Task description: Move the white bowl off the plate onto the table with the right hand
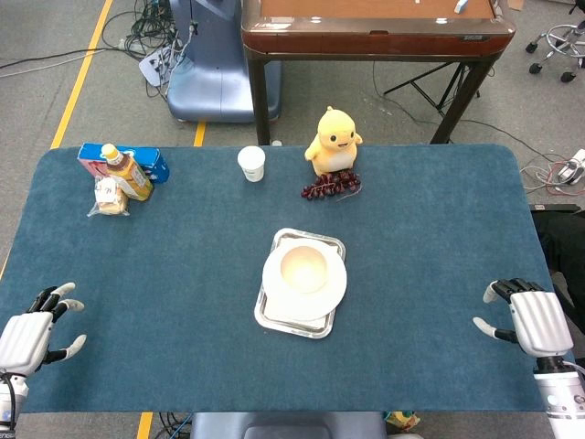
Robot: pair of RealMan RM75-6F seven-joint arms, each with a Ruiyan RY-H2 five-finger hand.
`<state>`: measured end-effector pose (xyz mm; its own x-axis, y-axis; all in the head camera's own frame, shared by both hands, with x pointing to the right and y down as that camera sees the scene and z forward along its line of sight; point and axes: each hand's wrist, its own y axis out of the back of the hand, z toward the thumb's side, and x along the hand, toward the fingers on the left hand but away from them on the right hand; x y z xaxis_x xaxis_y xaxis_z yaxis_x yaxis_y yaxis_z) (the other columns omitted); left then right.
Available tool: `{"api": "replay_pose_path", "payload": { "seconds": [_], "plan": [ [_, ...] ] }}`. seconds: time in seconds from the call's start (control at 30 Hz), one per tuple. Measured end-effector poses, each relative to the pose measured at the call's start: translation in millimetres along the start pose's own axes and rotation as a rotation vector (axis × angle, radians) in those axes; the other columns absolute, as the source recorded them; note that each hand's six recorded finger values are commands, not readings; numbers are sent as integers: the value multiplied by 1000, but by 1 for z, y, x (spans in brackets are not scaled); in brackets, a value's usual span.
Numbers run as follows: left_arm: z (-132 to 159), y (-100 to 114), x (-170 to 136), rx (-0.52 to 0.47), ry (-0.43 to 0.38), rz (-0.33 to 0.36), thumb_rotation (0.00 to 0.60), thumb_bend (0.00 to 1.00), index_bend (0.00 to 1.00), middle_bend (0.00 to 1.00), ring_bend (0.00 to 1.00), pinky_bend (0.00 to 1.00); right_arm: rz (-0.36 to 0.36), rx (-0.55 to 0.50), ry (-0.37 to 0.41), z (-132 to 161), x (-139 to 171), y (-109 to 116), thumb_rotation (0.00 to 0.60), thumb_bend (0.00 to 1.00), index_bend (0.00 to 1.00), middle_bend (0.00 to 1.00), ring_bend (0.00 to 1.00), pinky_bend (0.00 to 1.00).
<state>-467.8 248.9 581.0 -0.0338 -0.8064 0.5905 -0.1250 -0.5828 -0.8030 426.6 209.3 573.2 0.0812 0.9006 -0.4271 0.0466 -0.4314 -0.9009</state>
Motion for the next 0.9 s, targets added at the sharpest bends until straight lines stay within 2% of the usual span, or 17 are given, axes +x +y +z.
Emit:
{"api": "replay_pose_path", "payload": {
  "seconds": [0.23, 0.33, 0.5, 0.67, 0.9],
  "plan": [
    [-1, 1, -2, -11, 0, -8, 600, 246, 354, 168, 96, 330, 13, 0, 3, 2, -1, -3, 600, 180, 558, 529, 426, 479],
    [-1, 0, -2, -10, 2, -11, 600, 246, 354, 170, 97, 333, 17, -14, 1, 2, -1, -4, 600, 181, 578, 481, 397, 478],
    [1, -2, -1, -10, -7, -20, 600, 246, 354, 174, 97, 336, 26, -70, -4, 5, 0, -2, 600, 181, 585, 378, 290, 387],
    [2, -5, -2, -11, -13, -32, 600, 246, 354, 175, 97, 336, 15, -68, 19, 13, 0, 3, 600, 181, 585, 296, 209, 278],
    [1, -4, -1, -13, -6, -27, 600, 246, 354, 175, 97, 337, 43, -46, 82, 30, -19, 1, 600, 181, 585, 204, 132, 236]
  ]
}}
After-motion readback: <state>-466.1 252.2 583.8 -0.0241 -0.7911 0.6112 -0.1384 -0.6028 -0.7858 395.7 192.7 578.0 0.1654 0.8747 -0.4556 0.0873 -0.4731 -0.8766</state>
